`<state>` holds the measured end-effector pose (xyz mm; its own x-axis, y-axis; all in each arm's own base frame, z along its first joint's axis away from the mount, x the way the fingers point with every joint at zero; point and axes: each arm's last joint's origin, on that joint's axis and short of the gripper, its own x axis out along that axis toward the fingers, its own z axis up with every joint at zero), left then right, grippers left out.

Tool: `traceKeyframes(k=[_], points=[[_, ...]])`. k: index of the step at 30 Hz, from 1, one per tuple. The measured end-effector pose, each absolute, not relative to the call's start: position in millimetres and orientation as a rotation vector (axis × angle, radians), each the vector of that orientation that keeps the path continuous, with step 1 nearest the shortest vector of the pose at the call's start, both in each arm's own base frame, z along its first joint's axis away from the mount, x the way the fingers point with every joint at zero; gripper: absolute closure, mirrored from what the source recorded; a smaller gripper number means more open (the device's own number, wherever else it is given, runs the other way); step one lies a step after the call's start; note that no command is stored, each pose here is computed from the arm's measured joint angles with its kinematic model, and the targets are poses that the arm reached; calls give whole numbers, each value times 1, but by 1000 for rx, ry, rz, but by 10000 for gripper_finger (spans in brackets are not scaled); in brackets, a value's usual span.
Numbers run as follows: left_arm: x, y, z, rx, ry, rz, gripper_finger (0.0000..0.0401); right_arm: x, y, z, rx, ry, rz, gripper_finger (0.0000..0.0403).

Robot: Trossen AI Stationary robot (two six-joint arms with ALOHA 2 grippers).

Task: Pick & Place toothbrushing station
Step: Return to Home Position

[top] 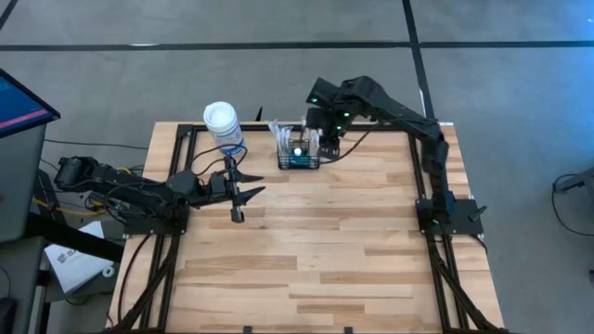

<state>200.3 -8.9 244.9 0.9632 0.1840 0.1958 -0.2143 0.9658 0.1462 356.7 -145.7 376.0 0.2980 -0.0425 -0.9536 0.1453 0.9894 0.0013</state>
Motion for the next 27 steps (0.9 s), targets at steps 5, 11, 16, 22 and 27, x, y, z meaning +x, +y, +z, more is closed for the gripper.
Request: traceKeyframes(k=[5,11,16,22,27], points=[[200,-10,245,159,-182,198,289,320,-122,418,151,1137,-143,251],[200,-10,245,157,-184,197,289,262,-69,465,183,969,-152,265],[200,-10,245,157,-184,197,289,224,-21,487,164,783,-110,275],[200,-10,245,156,-185,201,289,188,23,478,130,668,-114,280],[200,-10,245,156,-185,201,289,167,37,448,289,674,-283,280]])
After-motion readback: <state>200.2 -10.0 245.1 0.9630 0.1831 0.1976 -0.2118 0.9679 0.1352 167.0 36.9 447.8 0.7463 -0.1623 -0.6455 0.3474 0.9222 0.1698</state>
